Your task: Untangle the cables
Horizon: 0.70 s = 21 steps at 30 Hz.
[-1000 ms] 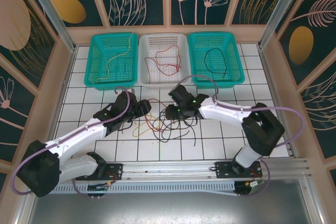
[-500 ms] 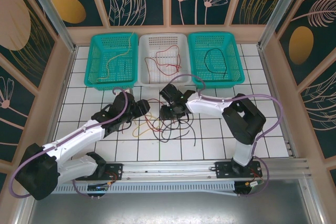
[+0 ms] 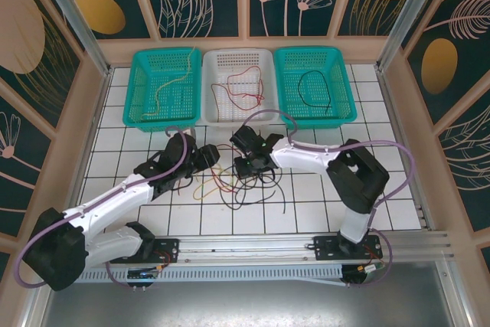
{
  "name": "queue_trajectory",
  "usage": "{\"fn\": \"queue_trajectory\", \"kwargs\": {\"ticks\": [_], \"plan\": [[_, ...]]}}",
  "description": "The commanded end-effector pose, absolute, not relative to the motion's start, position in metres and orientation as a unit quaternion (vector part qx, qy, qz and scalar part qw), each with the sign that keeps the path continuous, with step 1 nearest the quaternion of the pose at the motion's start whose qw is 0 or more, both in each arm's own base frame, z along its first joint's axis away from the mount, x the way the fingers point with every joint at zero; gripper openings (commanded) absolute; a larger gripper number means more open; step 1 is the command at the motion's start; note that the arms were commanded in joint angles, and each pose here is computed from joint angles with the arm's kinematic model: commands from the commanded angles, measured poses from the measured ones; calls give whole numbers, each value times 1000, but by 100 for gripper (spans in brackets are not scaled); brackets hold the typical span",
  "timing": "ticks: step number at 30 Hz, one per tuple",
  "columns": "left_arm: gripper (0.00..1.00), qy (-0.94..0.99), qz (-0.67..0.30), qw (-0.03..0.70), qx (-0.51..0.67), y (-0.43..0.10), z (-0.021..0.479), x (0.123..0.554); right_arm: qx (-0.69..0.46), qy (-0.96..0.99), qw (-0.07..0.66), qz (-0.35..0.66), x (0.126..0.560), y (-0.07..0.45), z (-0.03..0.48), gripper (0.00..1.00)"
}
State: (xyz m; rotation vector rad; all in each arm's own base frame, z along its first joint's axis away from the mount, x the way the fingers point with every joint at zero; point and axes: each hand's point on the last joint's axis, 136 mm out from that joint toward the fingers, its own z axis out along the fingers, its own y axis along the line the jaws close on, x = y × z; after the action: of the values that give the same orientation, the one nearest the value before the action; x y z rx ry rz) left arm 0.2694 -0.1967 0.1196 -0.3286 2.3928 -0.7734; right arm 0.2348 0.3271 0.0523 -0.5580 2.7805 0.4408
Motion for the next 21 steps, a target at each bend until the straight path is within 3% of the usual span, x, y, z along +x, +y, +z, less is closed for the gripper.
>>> {"fn": "queue_trajectory", "kwargs": {"ticks": [1,13,21], "plan": [[59,880,-348,309,-91,-218,144,276,-206,943,200,166,238,331,100,0],[63,798,-496,340,-18,-263,220,275,-182,873,375,253,229,327,237,0],[67,790,-497,358,-10,-266,232,283,-128,813,481,301,232,297,333,0]]}}
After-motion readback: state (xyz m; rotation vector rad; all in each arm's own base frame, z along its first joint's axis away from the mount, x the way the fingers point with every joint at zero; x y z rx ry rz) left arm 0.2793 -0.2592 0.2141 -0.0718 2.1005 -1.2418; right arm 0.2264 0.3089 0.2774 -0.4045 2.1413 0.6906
